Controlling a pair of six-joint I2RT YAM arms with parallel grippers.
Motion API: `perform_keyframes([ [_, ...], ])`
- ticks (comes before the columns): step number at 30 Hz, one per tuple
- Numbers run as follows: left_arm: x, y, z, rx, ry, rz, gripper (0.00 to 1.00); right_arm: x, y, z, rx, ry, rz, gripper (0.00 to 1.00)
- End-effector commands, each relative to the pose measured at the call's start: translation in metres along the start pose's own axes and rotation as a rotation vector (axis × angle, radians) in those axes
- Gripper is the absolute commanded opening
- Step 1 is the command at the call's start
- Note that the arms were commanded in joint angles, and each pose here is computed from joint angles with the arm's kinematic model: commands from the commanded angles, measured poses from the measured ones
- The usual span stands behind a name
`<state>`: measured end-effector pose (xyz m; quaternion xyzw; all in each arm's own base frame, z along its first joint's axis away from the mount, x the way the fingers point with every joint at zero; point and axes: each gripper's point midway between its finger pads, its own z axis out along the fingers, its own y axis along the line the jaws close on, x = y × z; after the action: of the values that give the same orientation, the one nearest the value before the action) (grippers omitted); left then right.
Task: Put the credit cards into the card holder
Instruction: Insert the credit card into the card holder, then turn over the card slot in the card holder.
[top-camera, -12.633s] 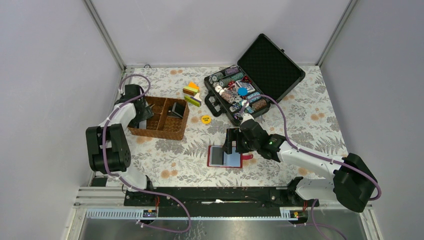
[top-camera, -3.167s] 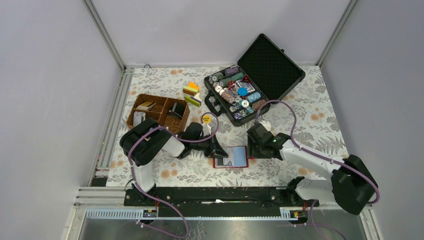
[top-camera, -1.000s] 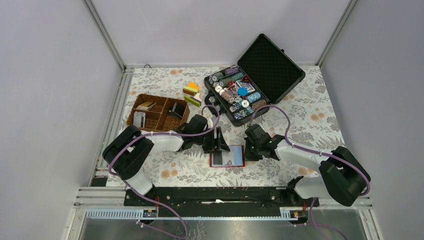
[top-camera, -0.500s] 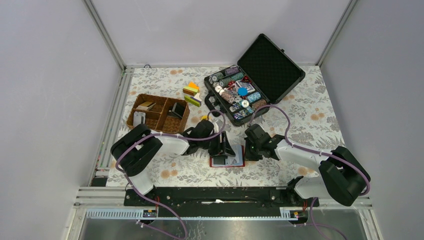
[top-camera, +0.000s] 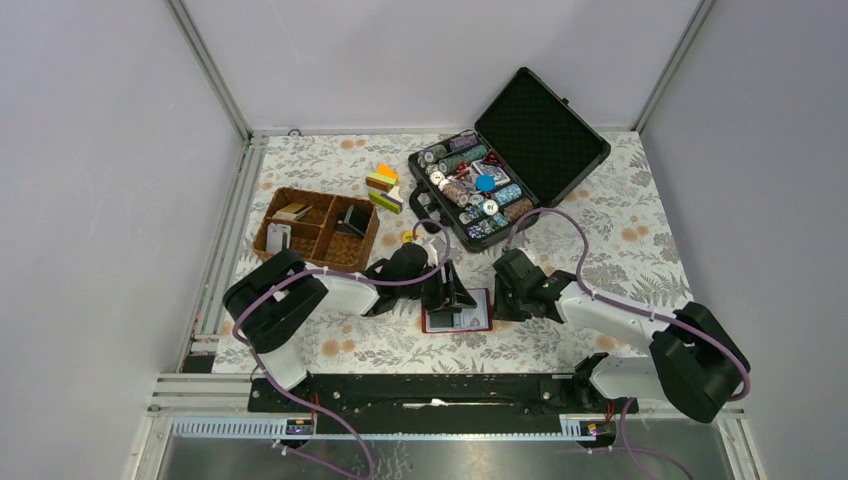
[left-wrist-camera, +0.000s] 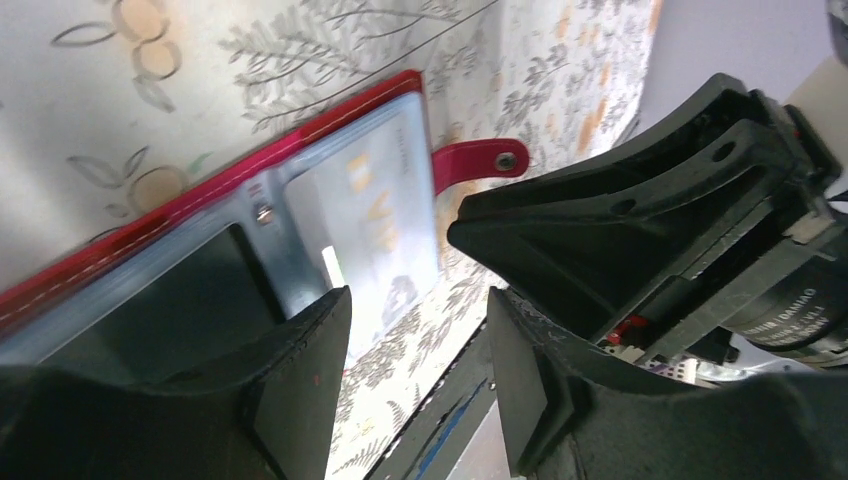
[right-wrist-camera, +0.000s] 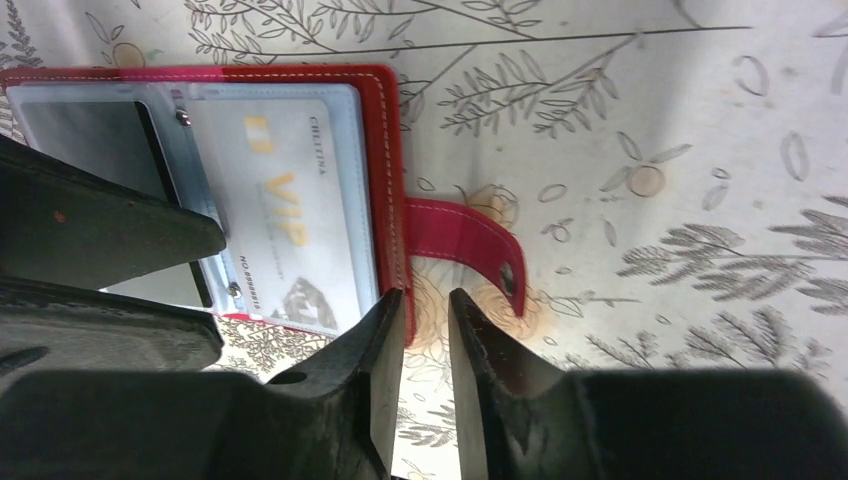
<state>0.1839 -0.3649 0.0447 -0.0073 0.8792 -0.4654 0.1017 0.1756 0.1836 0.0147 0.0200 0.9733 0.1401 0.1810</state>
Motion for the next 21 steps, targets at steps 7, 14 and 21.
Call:
perform_keyframes([
  [7, -0.019, -0.045, -0.015, 0.142, -0.099, 0.073, 0.58, -0.017, 0.008, -0.023, -0.043, -0.079, -0.027, 0.43],
  [14, -0.028, -0.014, -0.052, -0.105, -0.198, 0.139, 0.67, -0.021, 0.035, -0.027, -0.184, -0.099, -0.03, 0.51],
  [21, -0.018, 0.035, -0.066, -0.327, -0.17, 0.122, 0.72, -0.017, 0.034, -0.016, -0.181, -0.076, -0.034, 0.45],
])
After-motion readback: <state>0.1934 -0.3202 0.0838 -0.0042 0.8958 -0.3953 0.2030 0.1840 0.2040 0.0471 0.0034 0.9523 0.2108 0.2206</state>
